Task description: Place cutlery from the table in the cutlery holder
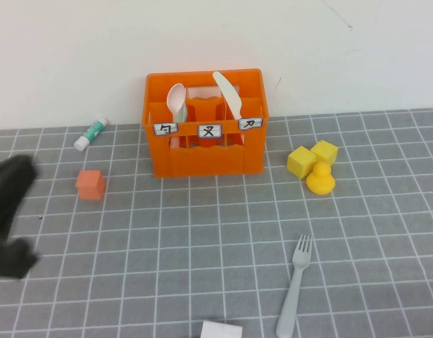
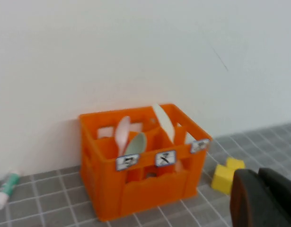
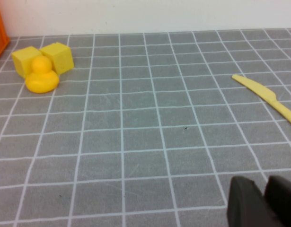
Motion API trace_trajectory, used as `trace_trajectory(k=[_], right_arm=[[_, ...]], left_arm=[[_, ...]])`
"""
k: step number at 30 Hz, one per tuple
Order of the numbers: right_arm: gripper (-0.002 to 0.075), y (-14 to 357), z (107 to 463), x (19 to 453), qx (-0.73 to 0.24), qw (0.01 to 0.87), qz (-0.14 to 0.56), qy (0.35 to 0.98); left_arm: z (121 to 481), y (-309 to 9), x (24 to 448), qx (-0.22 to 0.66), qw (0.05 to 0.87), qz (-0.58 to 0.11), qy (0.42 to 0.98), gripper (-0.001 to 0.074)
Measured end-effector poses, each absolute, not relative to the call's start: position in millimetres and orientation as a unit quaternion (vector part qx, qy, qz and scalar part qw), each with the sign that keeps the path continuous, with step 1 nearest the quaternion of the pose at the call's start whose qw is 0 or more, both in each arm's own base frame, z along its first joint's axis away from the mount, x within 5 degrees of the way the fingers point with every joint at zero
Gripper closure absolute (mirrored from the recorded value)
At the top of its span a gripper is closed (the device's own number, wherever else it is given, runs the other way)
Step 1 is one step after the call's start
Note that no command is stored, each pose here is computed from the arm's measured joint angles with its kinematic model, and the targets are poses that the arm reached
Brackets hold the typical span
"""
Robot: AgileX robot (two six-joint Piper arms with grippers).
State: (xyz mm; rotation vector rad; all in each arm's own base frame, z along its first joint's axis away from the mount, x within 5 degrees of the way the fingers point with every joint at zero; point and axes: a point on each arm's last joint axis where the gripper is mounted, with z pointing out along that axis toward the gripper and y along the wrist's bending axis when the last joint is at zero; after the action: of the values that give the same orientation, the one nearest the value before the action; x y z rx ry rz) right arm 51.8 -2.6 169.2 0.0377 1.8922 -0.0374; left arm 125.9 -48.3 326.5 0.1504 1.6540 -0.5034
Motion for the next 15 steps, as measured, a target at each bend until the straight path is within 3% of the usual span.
trace_trajectory(k=[15], right_arm=[[0.0636, -3, 169, 52, 0.016, 0.585, -0.016, 0.811]], left_arm=[[258, 0, 66, -0.148, 0.712, -0.218, 0.651, 0.0735]])
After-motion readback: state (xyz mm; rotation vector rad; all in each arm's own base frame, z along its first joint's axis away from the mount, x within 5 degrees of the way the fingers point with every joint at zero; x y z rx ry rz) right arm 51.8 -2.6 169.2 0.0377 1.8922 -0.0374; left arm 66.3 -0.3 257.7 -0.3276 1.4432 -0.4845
